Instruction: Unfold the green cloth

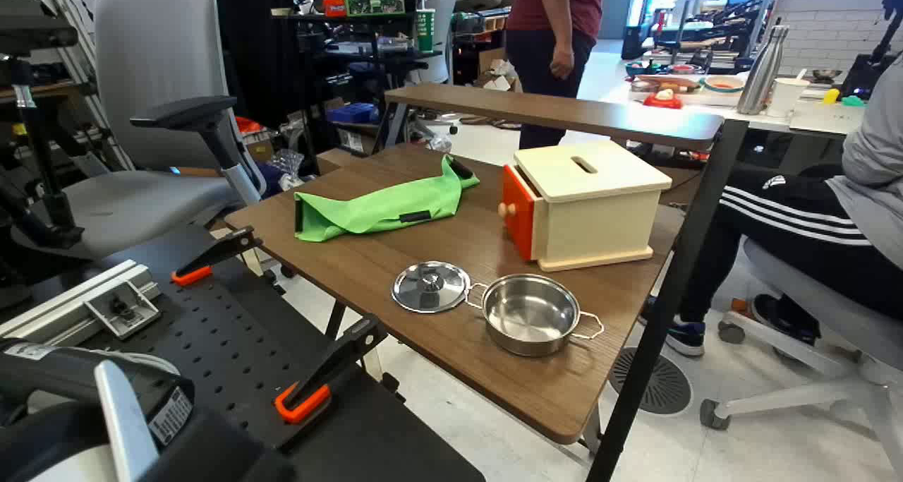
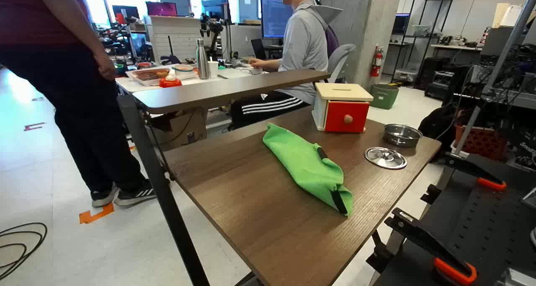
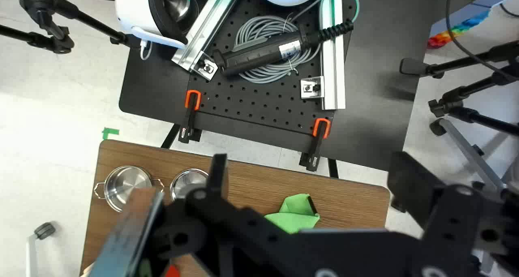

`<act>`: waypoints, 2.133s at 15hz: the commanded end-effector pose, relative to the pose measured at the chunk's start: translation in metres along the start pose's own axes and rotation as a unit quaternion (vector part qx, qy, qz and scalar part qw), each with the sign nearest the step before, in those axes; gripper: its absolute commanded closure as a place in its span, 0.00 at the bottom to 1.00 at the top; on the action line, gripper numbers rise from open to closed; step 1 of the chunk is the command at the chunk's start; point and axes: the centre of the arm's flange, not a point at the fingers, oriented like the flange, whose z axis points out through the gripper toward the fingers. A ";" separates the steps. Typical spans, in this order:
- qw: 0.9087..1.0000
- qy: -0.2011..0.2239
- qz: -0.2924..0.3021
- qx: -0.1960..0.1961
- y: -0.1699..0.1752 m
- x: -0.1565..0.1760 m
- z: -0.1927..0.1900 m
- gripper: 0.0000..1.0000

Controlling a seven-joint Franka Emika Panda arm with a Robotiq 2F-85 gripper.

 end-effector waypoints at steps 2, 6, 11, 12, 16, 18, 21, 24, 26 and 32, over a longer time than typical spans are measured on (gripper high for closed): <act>1.000 0.003 0.002 -0.003 0.001 0.003 0.003 0.00; 1.000 0.003 0.007 -0.008 0.004 0.013 0.016 0.00; 1.000 0.019 0.010 -0.016 0.012 0.046 0.040 0.00; 0.999 0.025 0.010 -0.018 0.016 0.055 0.045 0.00; 0.999 0.039 0.007 -0.010 0.031 0.091 0.068 0.00; 0.999 0.050 0.005 -0.008 0.037 0.106 0.083 0.00; 0.997 0.075 0.000 -0.007 0.040 0.123 0.108 0.00; 0.994 0.110 -0.003 -0.008 0.039 0.137 0.132 0.00; 0.991 0.135 -0.004 -0.014 0.038 0.145 0.146 0.00; 0.982 0.187 -0.004 -0.018 0.041 0.173 0.181 0.00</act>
